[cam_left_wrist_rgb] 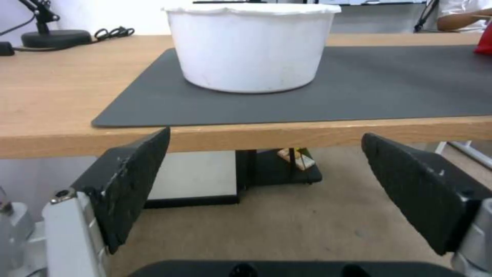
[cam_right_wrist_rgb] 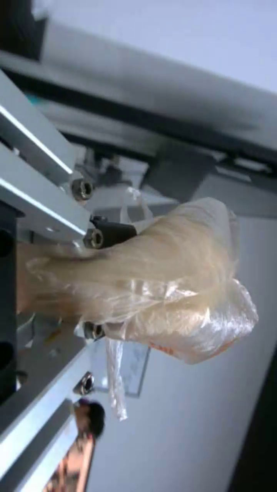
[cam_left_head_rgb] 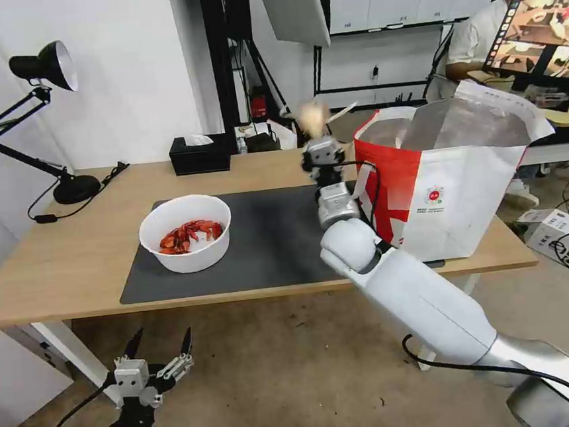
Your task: Pick up the trash from the table and place it into the takeout bag.
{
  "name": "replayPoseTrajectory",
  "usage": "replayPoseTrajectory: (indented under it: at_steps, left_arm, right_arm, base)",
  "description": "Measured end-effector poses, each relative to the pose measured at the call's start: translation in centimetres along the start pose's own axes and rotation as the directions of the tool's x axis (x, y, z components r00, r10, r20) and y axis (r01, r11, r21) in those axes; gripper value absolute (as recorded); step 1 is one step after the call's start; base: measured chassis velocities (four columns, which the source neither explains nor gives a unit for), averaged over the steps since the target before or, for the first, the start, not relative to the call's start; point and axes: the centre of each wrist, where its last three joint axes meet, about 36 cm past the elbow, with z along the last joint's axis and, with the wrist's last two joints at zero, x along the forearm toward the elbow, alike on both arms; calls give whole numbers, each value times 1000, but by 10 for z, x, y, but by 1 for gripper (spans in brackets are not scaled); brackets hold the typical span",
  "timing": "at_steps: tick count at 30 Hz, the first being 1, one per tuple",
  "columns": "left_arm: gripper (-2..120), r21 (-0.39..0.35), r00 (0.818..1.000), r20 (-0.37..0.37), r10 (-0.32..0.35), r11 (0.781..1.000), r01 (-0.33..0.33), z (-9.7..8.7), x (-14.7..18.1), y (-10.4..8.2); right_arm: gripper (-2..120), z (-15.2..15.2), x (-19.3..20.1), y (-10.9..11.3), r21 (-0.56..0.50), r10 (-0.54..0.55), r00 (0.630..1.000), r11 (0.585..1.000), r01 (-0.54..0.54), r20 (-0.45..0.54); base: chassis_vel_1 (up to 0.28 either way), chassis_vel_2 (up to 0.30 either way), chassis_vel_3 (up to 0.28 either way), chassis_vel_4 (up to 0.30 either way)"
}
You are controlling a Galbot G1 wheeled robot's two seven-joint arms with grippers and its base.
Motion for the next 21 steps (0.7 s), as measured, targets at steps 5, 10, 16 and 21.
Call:
replayPoseTrajectory:
  at_steps: [5, 10, 16, 21]
  left_arm:
    - [100, 0, 1000, -1, 1, 1000, -1, 0, 1, -1]
    - [100, -4, 1000, 8, 7, 1000, -7, -3, 1, -3]
    - [100, -4, 1000, 22, 20, 1000, -19, -10, 1, -8]
    - [100, -5, 999, 29, 27, 1000, -26, -13, 2, -10]
  right_arm:
    - [7, -7, -3, -14, 22, 87, 996, 996, -87, 7]
    - [7, -21, -5, -33, 23, 172, 984, 985, -171, -44]
    - [7, -27, 0, -66, 13, 216, 966, 976, -217, -143]
    - [7, -32, 6, -87, 5, 222, 957, 974, -226, -187]
  base:
    - [0, 0, 0, 0]
    - [0, 0, 0, 0]
    - [0, 0, 0, 0]
    - [0, 0, 0, 0]
